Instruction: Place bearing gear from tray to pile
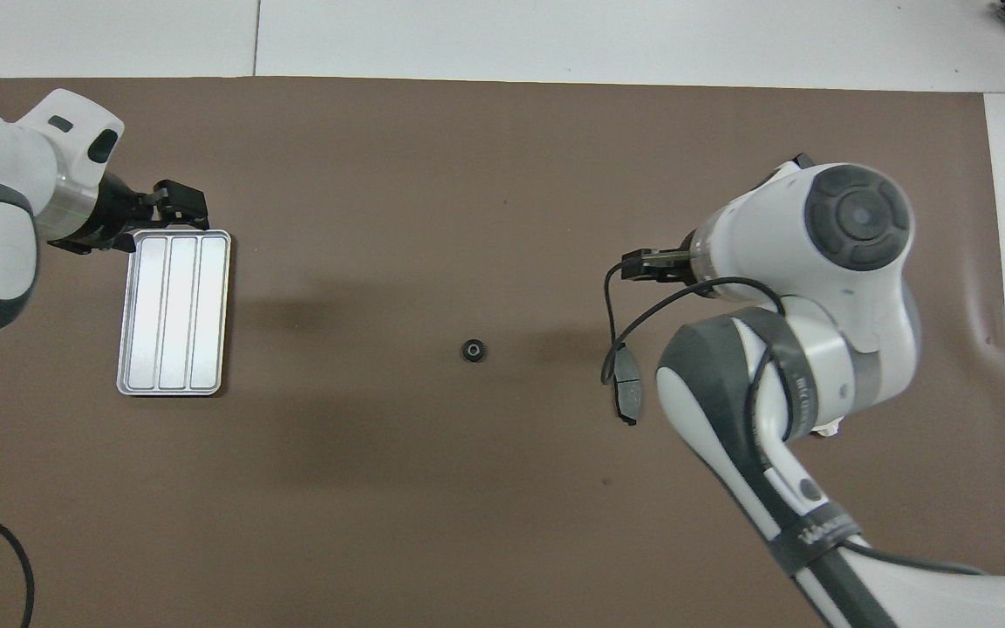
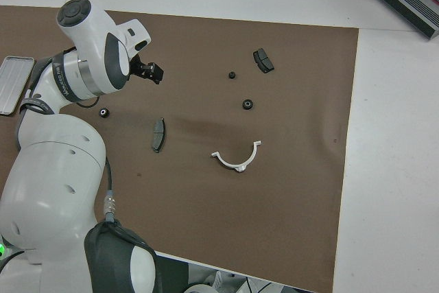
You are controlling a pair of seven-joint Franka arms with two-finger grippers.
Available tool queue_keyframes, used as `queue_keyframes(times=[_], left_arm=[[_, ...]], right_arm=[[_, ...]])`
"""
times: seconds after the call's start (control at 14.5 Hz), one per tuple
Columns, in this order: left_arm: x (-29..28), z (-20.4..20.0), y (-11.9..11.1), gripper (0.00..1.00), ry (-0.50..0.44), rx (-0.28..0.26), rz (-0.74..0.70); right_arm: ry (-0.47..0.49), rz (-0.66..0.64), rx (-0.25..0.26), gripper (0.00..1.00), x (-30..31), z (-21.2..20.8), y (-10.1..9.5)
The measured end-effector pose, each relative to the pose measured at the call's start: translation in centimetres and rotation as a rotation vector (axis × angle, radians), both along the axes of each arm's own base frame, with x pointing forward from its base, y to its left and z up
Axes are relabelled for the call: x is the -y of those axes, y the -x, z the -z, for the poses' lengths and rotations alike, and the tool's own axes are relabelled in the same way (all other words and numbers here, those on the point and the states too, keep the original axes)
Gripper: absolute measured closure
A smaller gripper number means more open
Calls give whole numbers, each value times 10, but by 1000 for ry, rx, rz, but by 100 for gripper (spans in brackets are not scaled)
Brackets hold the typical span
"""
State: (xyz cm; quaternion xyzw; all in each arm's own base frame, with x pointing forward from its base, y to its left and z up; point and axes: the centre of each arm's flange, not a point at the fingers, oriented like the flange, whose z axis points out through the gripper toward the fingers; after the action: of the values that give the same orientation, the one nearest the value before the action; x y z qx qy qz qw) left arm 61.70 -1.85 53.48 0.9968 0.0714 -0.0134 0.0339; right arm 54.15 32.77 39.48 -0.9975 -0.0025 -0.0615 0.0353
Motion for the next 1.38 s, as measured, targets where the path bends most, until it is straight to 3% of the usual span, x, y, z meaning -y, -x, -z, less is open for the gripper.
queue_keyframes(times=[0.28,0.55,0.83,1.1,1.38], left_arm=[[8,-39,20,0,-18,-6,25],[21,-59,38,0,-62,-21,75],[22,-53,44,0,-75,-43,127],[15,-44,49,0,-76,-55,145],[11,-44,49,0,-77,-44,139]], right_arm=[[8,-12,12,0,-61,49,26],[48,0,65,0,-79,95,29],[46,-14,68,0,-88,97,32],[54,-42,58,7,-101,106,44],[57,-38,58,54,-99,108,42]])
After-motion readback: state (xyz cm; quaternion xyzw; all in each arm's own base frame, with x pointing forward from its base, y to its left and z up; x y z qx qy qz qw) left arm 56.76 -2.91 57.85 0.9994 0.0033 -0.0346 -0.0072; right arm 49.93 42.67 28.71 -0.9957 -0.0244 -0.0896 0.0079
